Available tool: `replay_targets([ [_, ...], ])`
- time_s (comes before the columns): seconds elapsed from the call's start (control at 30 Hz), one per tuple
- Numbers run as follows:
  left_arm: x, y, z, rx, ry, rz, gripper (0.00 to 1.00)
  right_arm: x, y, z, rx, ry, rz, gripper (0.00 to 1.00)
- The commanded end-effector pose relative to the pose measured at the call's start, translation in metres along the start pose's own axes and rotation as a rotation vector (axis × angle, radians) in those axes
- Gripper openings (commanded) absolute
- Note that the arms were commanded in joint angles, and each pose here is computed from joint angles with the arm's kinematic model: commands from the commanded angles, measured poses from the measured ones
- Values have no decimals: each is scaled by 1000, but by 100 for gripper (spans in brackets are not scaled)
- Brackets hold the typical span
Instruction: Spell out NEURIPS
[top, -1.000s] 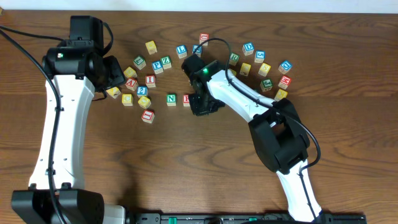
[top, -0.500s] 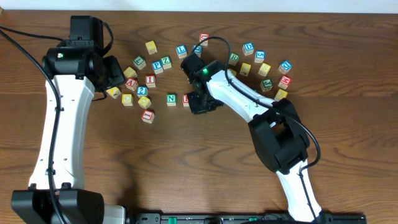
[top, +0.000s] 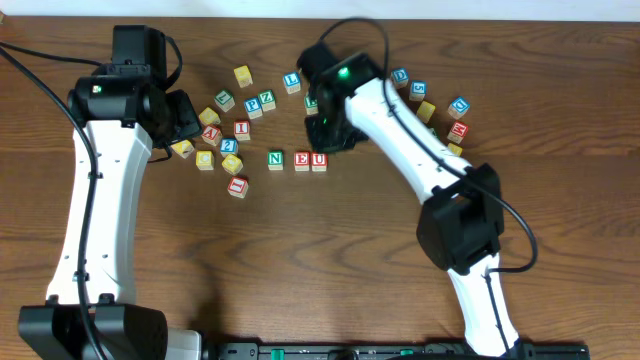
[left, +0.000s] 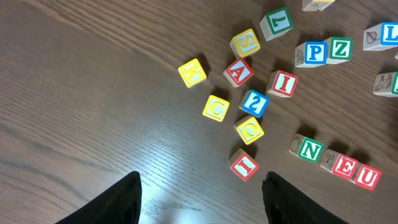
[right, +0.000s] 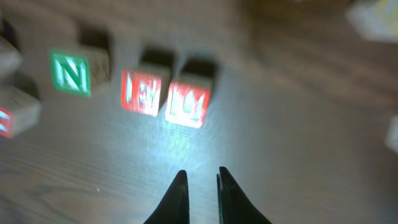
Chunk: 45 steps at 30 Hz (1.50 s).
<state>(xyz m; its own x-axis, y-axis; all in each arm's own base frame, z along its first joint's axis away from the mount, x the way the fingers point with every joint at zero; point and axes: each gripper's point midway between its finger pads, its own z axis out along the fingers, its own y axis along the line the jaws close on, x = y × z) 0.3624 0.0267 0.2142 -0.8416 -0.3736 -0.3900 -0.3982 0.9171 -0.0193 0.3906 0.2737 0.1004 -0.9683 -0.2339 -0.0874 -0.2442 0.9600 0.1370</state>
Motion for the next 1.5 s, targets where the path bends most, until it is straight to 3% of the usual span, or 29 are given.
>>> replay_targets([
  [0.0,0,0,-4,5,-5,-6,61,-20,-14,-24,-17,-63,18,13],
  [0.27,5,-10,-4,67,23,-5,61,-45,-42,-67,-37,-159,70,16],
  [0.5,8,-10,-4,66,35,-4,61,-54,-63,-119,-44,-250,101,32],
  [0.7,10,-14,-5,89,48,-4,61,-57,-78,-128,-52,-267,137,49],
  [1.1,15,-34,-6,111,46,49,60,-62,-69,-116,-62,-266,134,49],
  [1.23,18,-39,-7,116,50,64,49,-59,-67,-108,-58,-243,133,47],
  [1.47,39,-48,9,103,112,108,15,-45,-72,-77,-36,-146,146,43],
])
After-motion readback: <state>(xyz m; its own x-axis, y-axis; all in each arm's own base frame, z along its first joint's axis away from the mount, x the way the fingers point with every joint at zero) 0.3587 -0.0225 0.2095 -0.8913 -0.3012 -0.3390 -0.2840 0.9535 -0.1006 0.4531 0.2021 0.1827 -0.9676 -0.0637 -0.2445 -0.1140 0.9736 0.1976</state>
